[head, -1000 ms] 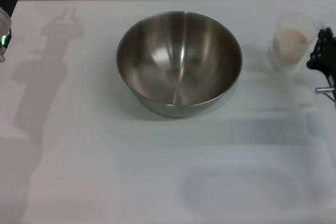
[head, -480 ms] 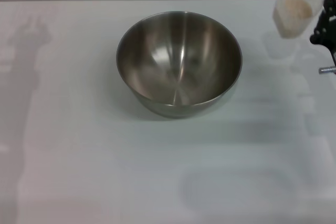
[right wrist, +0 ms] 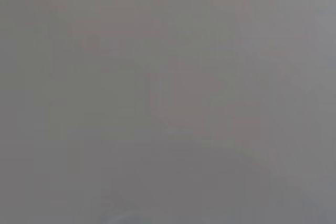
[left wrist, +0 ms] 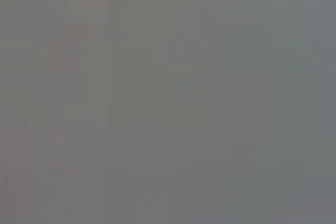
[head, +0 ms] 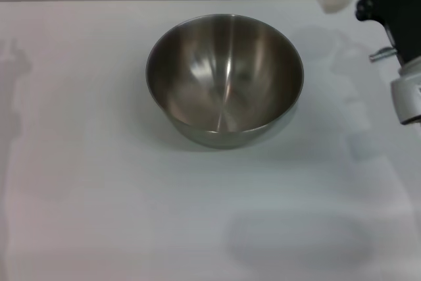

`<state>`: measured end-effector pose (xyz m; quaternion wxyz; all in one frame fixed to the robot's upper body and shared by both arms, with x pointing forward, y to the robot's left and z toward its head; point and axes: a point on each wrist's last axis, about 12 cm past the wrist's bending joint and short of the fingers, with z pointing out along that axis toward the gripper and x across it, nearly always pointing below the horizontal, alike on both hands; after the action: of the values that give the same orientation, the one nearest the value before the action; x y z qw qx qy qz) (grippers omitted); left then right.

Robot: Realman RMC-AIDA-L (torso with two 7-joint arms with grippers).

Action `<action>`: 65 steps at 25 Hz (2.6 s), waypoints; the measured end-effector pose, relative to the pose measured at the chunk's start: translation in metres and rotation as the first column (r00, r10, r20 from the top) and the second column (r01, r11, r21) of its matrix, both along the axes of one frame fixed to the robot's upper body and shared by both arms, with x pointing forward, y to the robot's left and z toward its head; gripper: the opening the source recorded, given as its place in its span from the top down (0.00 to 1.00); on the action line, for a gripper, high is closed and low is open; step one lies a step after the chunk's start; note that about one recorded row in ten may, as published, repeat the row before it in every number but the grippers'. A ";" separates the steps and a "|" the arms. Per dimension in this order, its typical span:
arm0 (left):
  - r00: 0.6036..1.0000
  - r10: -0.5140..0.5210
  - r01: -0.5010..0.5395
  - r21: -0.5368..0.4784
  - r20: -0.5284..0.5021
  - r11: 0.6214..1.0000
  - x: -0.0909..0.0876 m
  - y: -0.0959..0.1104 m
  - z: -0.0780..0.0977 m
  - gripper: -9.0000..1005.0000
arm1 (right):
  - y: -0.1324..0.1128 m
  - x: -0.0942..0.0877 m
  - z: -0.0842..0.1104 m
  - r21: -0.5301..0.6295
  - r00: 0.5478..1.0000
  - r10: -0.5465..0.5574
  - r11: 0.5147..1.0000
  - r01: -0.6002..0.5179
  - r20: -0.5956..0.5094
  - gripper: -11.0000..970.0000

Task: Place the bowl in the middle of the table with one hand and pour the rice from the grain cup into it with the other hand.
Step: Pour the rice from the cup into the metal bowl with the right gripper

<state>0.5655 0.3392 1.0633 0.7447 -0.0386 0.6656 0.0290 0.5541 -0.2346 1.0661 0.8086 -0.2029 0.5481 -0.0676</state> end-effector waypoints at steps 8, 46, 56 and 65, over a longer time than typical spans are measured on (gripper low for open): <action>0.999 0.039 -0.039 -0.001 -0.002 0.999 -0.014 0.011 -0.007 0.82 | 0.020 0.008 0.016 -0.173 0.987 0.105 0.981 -0.083 0.122 0.98; 0.999 0.039 -0.040 -0.006 -0.006 0.999 -0.010 0.009 -0.008 0.81 | 0.051 0.008 0.018 -0.819 0.846 0.231 0.462 0.339 0.480 0.98; 0.999 0.035 -0.035 -0.006 -0.002 0.999 -0.008 0.007 -0.006 0.81 | 0.054 0.010 0.016 -0.844 0.841 0.273 0.421 0.333 0.468 0.98; 0.999 0.033 -0.033 -0.011 -0.002 0.999 -0.008 0.006 -0.007 0.81 | 0.059 0.009 0.012 -0.868 0.829 0.328 0.373 0.327 0.453 0.98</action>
<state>0.5573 0.3453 1.0568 0.7432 -0.0539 0.6658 0.0377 0.5627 -0.1754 1.0776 0.6736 -0.5904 0.1503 -0.4185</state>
